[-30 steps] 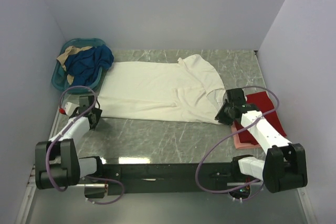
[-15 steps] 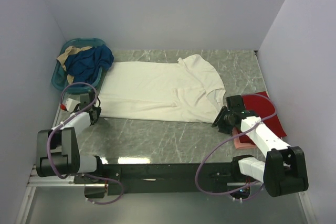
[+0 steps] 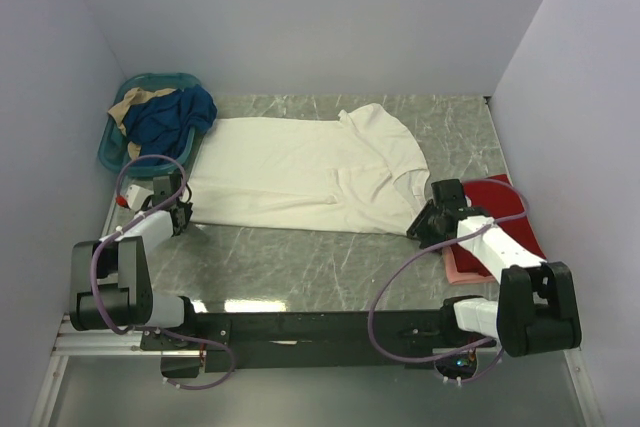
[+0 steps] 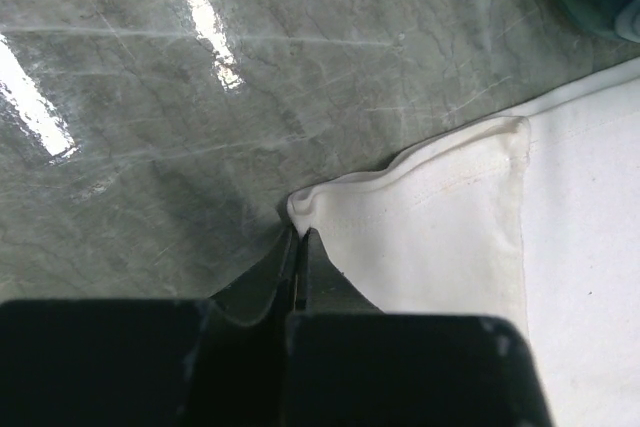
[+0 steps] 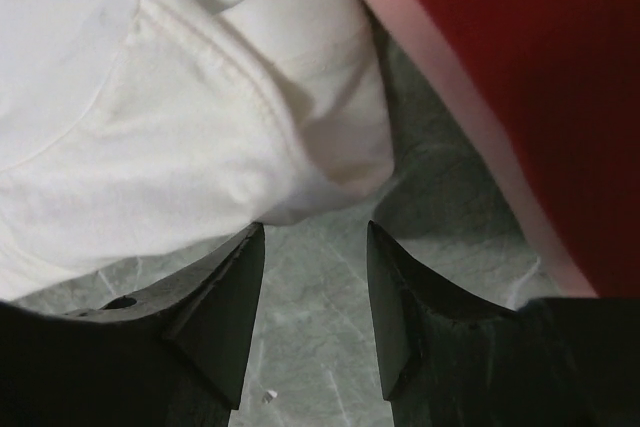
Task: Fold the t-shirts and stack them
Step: Fold the tshirt
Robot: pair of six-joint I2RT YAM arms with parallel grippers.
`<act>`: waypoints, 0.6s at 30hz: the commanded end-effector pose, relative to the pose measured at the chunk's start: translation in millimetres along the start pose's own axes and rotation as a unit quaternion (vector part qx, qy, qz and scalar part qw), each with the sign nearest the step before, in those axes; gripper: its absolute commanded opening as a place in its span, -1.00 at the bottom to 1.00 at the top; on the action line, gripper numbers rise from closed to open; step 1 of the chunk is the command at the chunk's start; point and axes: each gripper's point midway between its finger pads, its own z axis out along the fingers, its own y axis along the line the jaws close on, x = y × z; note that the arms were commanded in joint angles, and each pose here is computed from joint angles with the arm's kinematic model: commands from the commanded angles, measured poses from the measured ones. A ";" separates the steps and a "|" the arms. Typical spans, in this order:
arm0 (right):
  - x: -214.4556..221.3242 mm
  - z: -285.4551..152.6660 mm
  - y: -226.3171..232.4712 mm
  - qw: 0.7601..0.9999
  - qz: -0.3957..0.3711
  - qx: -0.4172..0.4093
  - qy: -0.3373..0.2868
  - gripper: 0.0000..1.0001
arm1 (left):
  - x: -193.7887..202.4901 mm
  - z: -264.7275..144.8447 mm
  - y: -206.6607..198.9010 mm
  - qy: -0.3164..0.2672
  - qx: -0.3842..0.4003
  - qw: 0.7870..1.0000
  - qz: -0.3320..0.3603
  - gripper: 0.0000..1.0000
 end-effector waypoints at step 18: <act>-35.7 11.5 6.0 0.997 0.028 0.004 -0.069 -0.65 | 3.9 -7.9 16.3 0.007 -0.011 1.000 0.024 -0.99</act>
